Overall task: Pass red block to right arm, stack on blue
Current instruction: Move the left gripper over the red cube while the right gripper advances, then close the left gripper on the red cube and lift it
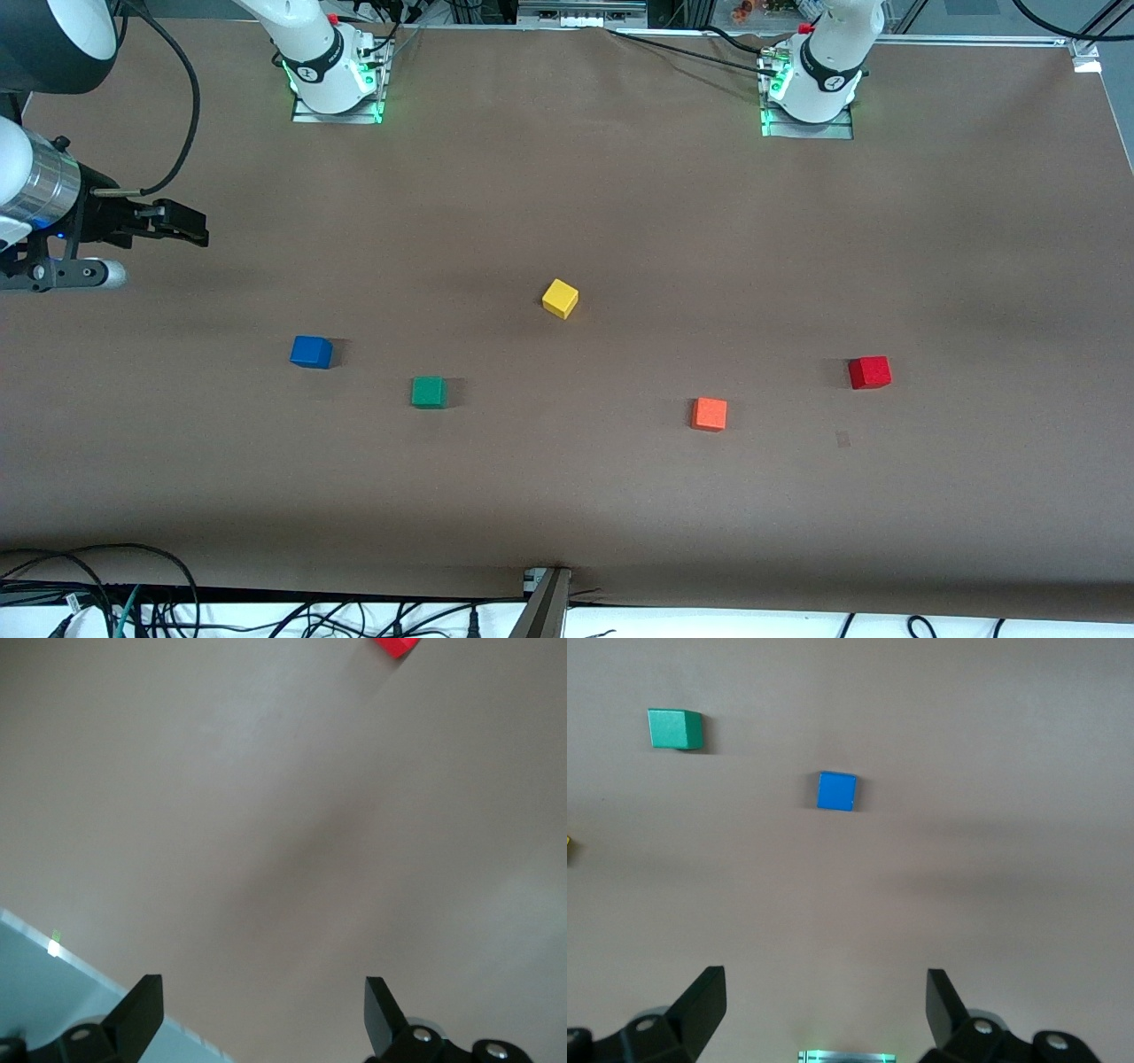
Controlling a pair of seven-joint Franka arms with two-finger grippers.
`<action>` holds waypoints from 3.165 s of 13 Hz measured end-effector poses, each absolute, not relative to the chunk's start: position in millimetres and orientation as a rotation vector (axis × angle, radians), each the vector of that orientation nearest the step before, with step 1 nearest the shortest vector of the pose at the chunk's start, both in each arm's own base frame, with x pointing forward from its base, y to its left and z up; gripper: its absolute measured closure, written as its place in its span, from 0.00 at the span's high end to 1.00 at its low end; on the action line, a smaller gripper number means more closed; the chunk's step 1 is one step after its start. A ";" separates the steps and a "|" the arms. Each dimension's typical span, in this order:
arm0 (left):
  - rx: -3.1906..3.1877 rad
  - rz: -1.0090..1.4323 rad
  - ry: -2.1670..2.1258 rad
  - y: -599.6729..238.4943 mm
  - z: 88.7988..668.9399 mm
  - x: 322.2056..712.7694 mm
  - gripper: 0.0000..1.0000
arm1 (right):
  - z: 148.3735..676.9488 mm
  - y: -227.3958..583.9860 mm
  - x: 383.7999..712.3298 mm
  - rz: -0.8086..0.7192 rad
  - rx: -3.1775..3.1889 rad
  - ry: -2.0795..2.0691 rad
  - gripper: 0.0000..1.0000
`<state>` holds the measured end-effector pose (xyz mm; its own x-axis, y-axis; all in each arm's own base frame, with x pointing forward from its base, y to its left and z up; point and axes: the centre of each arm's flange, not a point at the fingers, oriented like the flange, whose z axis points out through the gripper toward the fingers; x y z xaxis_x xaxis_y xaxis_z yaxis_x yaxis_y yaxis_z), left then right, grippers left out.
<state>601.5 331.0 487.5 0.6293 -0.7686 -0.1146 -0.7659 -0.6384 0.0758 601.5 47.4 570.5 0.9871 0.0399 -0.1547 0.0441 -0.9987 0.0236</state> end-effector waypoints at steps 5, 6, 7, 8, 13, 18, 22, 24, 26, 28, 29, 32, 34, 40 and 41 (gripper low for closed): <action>2.471 0.092 -1.525 388.7 378.0 602.7 1.00 | 549.7 48.4 615.4 -0.235 3.101 0.066 1.00; 2.401 0.156 -1.553 392.1 355.4 604.9 1.00 | 546.9 48.5 616.4 -0.241 3.100 0.066 1.00; 2.334 0.218 -1.582 391.8 335.4 608.0 1.00 | 543.7 48.6 617.7 -0.247 3.099 0.066 1.00; 2.269 0.278 -1.606 389.3 316.3 611.7 1.00 | 540.0 48.8 619.6 -0.250 3.099 0.065 1.00; 1.988 0.537 -1.622 363.7 204.2 622.7 1.00 | 525.1 49.8 626.0 -0.270 3.095 0.066 1.00; 1.766 0.708 -1.505 320.1 137.1 623.3 1.00 | 506.4 52.7 635.1 -0.278 3.093 0.071 1.00; 1.624 0.789 -1.459 275.0 118.8 634.2 1.00 | 493.8 59.0 639.6 -0.290 3.093 0.087 1.00; 1.574 0.822 -1.452 258.0 110.1 638.6 1.00 | 493.9 60.6 639.5 -0.290 3.096 0.090 1.00; 1.528 0.874 -1.428 242.5 99.0 641.8 1.00 | 493.9 63.5 639.3 -0.296 3.127 0.085 1.00; 1.502 0.910 -1.412 236.6 86.4 640.2 1.00 | 493.1 64.4 639.4 -0.303 3.153 0.077 1.00; 1.491 0.917 -1.414 235.9 82.9 638.9 1.00 | 492.2 64.4 639.6 -0.306 3.154 0.077 1.00; 1.460 0.950 -1.411 233.5 80.6 637.7 1.00 | 489.0 65.5 640.3 -0.314 3.153 0.079 1.00; 1.441 0.974 -1.396 230.2 74.8 636.3 1.00 | 487.4 65.8 640.7 -0.318 3.154 0.079 1.00; 1.418 0.982 -1.396 223.7 66.6 634.8 1.00 | 482.5 67.5 641.9 -0.327 3.153 0.083 1.00; 1.414 0.982 -1.397 221.2 66.5 635.7 1.00 | 482.6 67.9 642.0 -0.325 3.153 0.084 1.00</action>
